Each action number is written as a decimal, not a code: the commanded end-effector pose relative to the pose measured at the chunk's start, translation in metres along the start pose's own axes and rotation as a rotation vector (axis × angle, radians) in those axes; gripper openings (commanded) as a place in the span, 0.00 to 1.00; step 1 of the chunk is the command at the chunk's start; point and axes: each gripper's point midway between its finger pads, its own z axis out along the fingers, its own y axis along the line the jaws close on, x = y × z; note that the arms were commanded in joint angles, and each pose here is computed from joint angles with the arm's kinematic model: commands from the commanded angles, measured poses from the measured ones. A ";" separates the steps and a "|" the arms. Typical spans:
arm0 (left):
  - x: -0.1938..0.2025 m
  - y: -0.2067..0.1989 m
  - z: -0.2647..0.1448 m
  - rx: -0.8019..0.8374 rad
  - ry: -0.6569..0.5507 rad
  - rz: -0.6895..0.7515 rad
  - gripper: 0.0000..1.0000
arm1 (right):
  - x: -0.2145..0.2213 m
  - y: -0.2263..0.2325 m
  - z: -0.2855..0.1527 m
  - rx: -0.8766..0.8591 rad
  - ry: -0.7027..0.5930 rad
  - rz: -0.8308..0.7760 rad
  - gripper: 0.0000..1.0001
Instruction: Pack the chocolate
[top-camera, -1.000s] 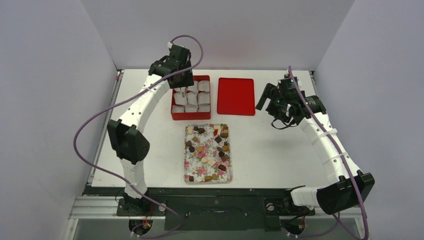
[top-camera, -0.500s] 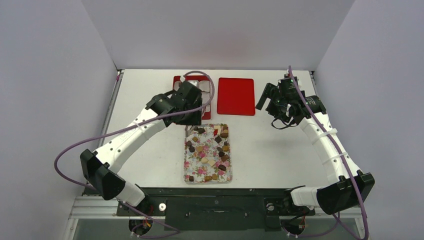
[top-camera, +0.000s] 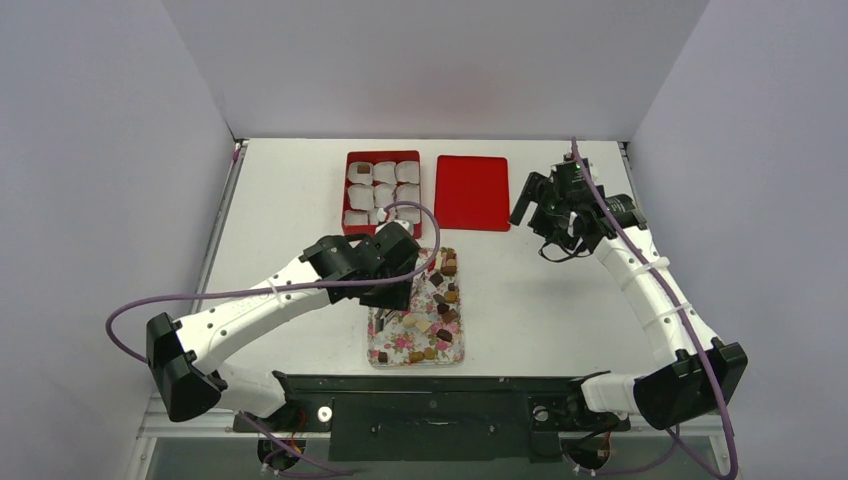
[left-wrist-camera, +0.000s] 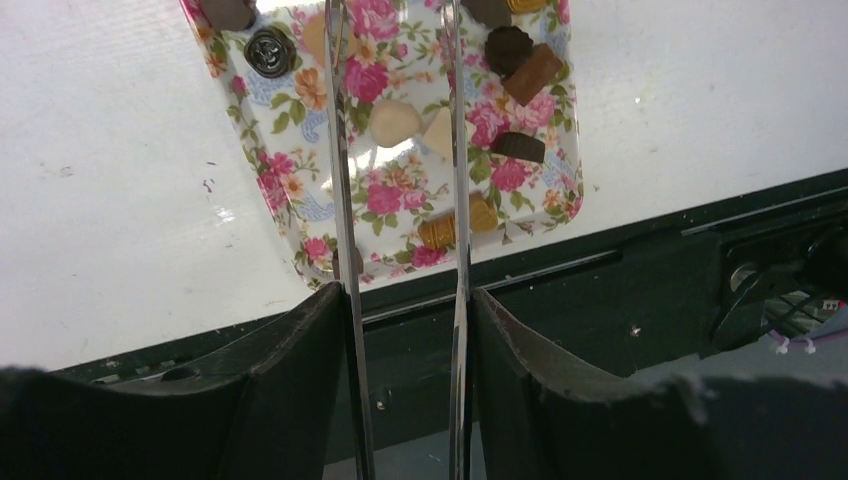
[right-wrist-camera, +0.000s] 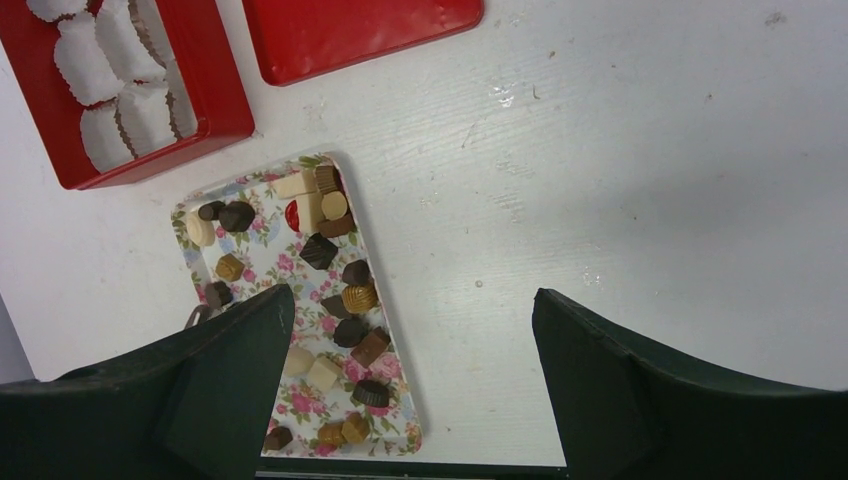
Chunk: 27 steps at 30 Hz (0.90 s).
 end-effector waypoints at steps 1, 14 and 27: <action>0.015 -0.013 -0.016 0.071 0.022 0.000 0.44 | -0.007 0.005 -0.010 -0.023 -0.057 0.002 0.84; 0.042 -0.027 -0.008 0.080 0.100 0.104 0.43 | -0.001 -0.002 -0.011 0.000 -0.071 0.011 0.84; 0.064 -0.027 0.006 0.065 0.160 0.172 0.43 | 0.002 -0.004 -0.011 0.003 -0.071 0.017 0.84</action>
